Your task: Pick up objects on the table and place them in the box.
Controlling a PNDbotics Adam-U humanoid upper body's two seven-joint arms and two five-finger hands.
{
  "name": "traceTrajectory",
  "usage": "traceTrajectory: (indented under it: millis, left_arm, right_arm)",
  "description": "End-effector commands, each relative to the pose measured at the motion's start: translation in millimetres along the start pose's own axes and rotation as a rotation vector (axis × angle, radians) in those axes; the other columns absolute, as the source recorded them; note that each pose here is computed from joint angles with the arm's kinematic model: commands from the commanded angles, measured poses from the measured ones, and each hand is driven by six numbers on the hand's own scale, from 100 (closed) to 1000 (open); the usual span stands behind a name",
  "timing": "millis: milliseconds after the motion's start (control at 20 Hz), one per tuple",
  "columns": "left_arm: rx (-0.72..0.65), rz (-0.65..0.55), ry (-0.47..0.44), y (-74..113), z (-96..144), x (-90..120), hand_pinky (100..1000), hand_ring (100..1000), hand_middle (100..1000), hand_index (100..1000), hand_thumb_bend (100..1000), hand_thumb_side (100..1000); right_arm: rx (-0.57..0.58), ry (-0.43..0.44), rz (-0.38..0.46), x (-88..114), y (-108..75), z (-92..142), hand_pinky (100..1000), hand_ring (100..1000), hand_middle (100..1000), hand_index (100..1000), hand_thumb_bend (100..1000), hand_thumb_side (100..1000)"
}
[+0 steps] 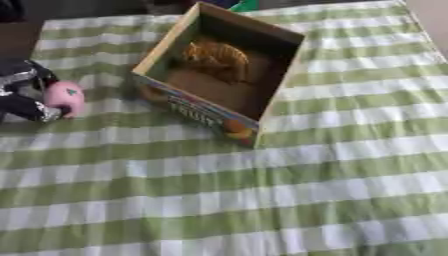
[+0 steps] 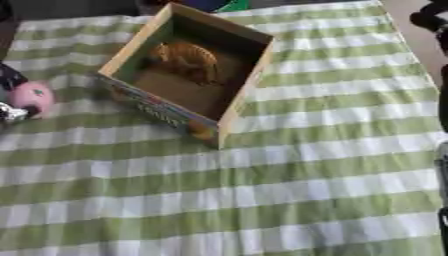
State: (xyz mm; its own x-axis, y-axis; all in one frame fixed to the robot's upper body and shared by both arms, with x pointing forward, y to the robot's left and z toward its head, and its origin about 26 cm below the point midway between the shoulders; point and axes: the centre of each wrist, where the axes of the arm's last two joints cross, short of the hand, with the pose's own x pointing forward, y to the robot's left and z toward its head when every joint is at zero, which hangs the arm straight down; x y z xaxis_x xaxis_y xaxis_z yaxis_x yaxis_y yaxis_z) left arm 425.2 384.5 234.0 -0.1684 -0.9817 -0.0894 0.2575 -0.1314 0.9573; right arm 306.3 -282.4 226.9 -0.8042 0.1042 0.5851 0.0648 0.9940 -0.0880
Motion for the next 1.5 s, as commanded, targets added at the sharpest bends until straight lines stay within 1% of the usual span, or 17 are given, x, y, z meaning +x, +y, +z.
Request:
traceTrajectory:
  millis: [50, 100, 200, 250, 300, 350, 400, 600, 800, 1050, 1100, 1150, 1200, 1500]
  left_arm:
    - [0.056, -0.013, 0.032, 13.2, 6, -6, 431, 701, 647, 779, 261, 532]
    - [0.062, -0.016, 0.037, 13.0, 6, -6, 405, 682, 630, 768, 245, 500]
    - [0.072, -0.025, 0.05, 11.3, 5, -6, 389, 669, 614, 750, 204, 428]
    - [0.071, -0.029, 0.055, 9.4, 5, -6, 382, 660, 605, 742, 168, 374]
    - [0.07, -0.03, 0.055, 7.9, 4, -6, 374, 650, 593, 732, 103, 289]
    - [0.07, -0.028, 0.051, 6.9, 4, -5, 364, 637, 582, 722, 100, 227]
    - [0.071, -0.024, 0.047, 6.7, 3, -5, 352, 624, 572, 710, 100, 206]
    - [0.079, -0.012, 0.028, 12.0, 6, -4, 331, 603, 561, 702, 100, 245]
    - [0.112, 0.0, 0.043, 22.2, 12, -2, 306, 584, 546, 689, 100, 246]
    - [0.185, 0.023, 0.088, 32.1, 17, -1, 231, 526, 477, 609, 100, 258]
    - [0.198, 0.026, 0.094, 33.1, 18, 0, 231, 526, 477, 609, 100, 258]
    - [0.215, 0.026, 0.101, 35.4, 19, 1, 199, 501, 450, 571, 100, 261]
    - [0.234, 0.023, 0.108, 37.4, 20, 2, 186, 491, 438, 556, 100, 264]
    - [0.335, -0.013, 0.146, 46.5, 25, 9, 161, 471, 410, 519, 100, 264]
  right_arm:
    - [0.005, -0.03, 0.002, 7, -1.2, -5, 756, 841, 537, 874, 100, 1000]
    - [0.005, -0.03, 0.001, 7, -1.0, -5, 756, 842, 537, 875, 100, 1000]
    - [0.004, -0.029, 0.001, 7, -1.1, -4, 756, 842, 537, 875, 100, 1000]
    - [0.002, -0.029, 0.001, 7, -1.3, -4, 756, 842, 537, 875, 100, 1000]
    - [0.001, -0.029, 0.001, 7, -1.5, -4, 756, 842, 537, 875, 100, 1000]
    - [0.001, -0.028, 0.001, 7, -1.6, -4, 756, 842, 537, 875, 100, 1000]
    - [0.0, -0.027, 0.002, 7, -1.7, -4, 756, 842, 536, 875, 100, 1000]
    - [-0.002, -0.017, 0.006, 6, -2.5, -2, 757, 842, 534, 874, 100, 1000]
    - [-0.002, -0.01, 0.007, 5, -2.8, -1, 757, 843, 534, 874, 100, 1000]
    - [-0.002, -0.007, 0.007, 5, -2.9, -1, 757, 842, 535, 874, 100, 1000]
    - [-0.002, -0.008, 0.006, 5, -2.8, -1, 756, 842, 535, 874, 100, 1000]
    - [-0.002, -0.009, 0.005, 5, -2.7, -1, 756, 842, 536, 874, 100, 1000]
    - [-0.001, -0.009, 0.004, 5, -2.5, -1, 756, 842, 536, 873, 100, 1000]
    - [-0.002, -0.009, -0.001, 5, -1.8, -1, 755, 841, 538, 873, 100, 1000]
